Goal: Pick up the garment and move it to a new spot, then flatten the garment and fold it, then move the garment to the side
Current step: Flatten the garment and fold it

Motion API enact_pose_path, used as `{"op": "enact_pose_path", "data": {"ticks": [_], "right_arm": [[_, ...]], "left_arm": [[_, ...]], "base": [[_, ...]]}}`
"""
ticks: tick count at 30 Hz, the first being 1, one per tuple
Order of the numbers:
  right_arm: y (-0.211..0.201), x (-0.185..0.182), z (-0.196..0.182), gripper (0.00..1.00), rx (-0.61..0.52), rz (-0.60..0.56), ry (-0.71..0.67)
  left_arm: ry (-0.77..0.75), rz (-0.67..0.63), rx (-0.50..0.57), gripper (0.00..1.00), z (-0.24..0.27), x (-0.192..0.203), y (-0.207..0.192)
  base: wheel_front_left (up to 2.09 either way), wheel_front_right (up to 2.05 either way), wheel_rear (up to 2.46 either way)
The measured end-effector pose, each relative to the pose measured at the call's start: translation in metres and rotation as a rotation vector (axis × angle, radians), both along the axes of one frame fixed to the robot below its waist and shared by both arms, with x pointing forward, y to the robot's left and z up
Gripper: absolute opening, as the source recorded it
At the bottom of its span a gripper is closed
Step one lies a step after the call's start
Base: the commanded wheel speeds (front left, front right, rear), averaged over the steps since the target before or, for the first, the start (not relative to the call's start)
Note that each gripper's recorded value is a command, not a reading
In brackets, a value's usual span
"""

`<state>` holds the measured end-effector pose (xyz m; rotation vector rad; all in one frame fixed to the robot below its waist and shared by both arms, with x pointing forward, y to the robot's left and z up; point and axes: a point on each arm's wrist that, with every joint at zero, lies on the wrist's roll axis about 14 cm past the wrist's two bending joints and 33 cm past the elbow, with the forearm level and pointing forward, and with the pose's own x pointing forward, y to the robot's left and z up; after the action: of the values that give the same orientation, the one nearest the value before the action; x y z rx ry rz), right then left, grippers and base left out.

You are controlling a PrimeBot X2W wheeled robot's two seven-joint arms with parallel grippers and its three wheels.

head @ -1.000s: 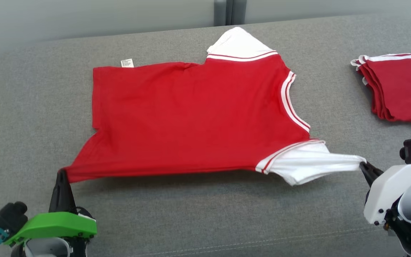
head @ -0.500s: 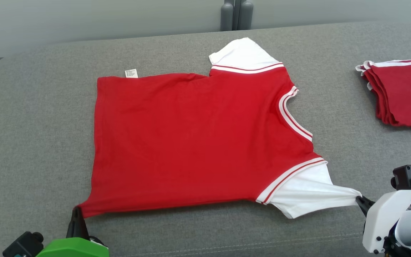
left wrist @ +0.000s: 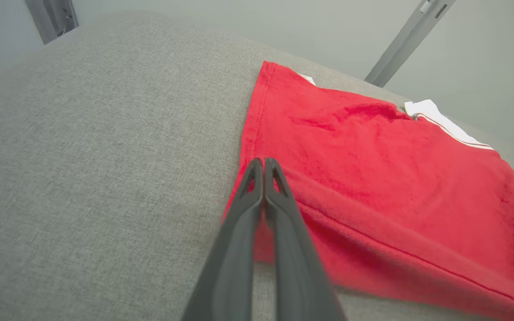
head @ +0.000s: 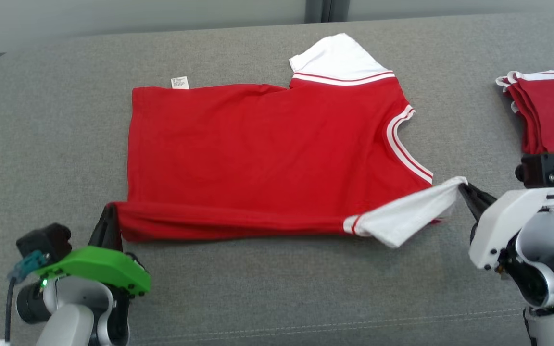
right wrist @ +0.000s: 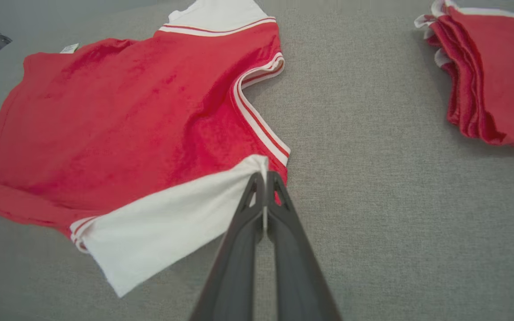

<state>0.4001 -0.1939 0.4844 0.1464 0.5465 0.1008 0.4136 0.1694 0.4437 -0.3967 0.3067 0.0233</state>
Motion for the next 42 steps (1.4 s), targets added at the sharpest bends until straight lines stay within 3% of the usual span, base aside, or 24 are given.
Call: {"op": "enact_pose_path", "data": {"ticks": [12, 22, 23, 24, 25, 35, 42], "right_arm": [[0.016, 0.082, 0.009, 0.0, -0.067, 0.098, -0.116], [0.023, 0.114, -0.007, 0.0, -0.114, 0.152, -0.134], [0.025, 0.116, -0.009, 0.0, -0.111, 0.156, -0.134], [0.027, 0.118, -0.01, 0.45, -0.108, 0.158, -0.139], [0.028, 0.118, -0.012, 1.0, -0.098, 0.158, -0.139], [0.034, 0.122, 0.014, 1.0, -0.044, 0.151, -0.257], [0.021, 0.096, 0.008, 1.0, -0.065, 0.138, -0.222]], "left_arm": [[0.048, -0.095, 0.12, 0.0, -0.014, 0.053, -0.011], [0.08, -0.091, 0.154, 0.0, -0.031, 0.062, -0.001], [0.068, -0.091, 0.157, 0.34, -0.03, 0.063, -0.002], [0.062, -0.091, 0.161, 1.0, -0.03, 0.064, -0.002], [0.061, -0.094, 0.168, 1.0, -0.03, 0.064, -0.002], [0.019, -0.062, 0.186, 1.0, -0.023, 0.062, 0.007], [0.061, -0.074, 0.212, 1.0, -0.034, 0.036, 0.009]], "base": [[0.0, 0.0, 0.0], [0.0, 0.0, 0.0], [0.0, 0.0, 0.0], [0.0, 0.0, 0.0], [0.0, 0.0, 0.0], [0.0, 0.0, 0.0], [0.0, 0.0, 0.0]]}}
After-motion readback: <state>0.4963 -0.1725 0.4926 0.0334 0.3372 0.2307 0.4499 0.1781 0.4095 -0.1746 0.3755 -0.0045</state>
